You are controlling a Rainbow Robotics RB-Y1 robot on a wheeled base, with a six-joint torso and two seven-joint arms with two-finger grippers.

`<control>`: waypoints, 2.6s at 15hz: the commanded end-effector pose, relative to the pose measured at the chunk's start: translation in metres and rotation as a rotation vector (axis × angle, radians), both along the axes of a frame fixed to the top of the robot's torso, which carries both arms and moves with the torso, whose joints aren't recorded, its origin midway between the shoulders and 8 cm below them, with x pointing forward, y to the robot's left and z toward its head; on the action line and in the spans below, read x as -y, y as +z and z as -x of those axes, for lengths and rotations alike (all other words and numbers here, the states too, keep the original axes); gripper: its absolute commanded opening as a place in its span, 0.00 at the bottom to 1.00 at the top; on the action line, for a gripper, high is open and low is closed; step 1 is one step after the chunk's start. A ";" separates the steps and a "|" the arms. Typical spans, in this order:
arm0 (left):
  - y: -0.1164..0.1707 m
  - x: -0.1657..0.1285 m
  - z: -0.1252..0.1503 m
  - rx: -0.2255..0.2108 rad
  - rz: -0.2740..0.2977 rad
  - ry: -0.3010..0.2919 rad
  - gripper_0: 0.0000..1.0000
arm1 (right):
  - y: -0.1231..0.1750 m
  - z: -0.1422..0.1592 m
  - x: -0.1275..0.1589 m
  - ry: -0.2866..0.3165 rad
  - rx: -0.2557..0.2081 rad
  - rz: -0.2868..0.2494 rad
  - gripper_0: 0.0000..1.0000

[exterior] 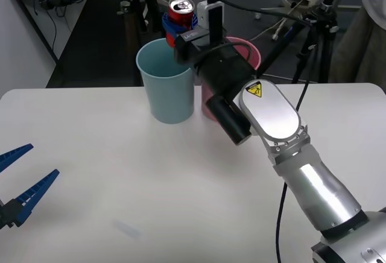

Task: Grasp the object on the table and drop it into the matching bin: aluminum can to the light blue bin, PET bottle to the pink bin.

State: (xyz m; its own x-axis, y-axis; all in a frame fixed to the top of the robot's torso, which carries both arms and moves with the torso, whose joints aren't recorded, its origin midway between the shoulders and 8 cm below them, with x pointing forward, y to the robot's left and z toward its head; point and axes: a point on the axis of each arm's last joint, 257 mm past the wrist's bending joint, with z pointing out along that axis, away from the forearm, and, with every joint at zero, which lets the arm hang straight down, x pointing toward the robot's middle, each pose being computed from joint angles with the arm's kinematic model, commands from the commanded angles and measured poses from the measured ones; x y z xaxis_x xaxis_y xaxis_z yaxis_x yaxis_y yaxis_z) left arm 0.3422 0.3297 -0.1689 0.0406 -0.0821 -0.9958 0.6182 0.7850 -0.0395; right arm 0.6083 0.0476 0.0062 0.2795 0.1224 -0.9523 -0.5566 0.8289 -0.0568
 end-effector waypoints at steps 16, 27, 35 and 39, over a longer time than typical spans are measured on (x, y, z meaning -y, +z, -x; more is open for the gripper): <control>0.000 0.000 0.000 0.000 0.000 0.000 1.00 | -0.013 -0.038 -0.021 -0.059 -0.058 0.036 1.00; 0.000 0.000 0.000 0.000 0.000 0.000 1.00 | -0.011 -0.038 -0.021 -0.058 -0.056 0.033 1.00; 0.000 0.000 0.000 0.000 0.000 0.000 1.00 | -0.005 0.019 0.041 -0.037 0.023 -0.018 1.00; 0.000 0.000 0.000 0.000 0.000 0.000 1.00 | -0.022 0.070 0.098 -0.028 0.028 0.005 1.00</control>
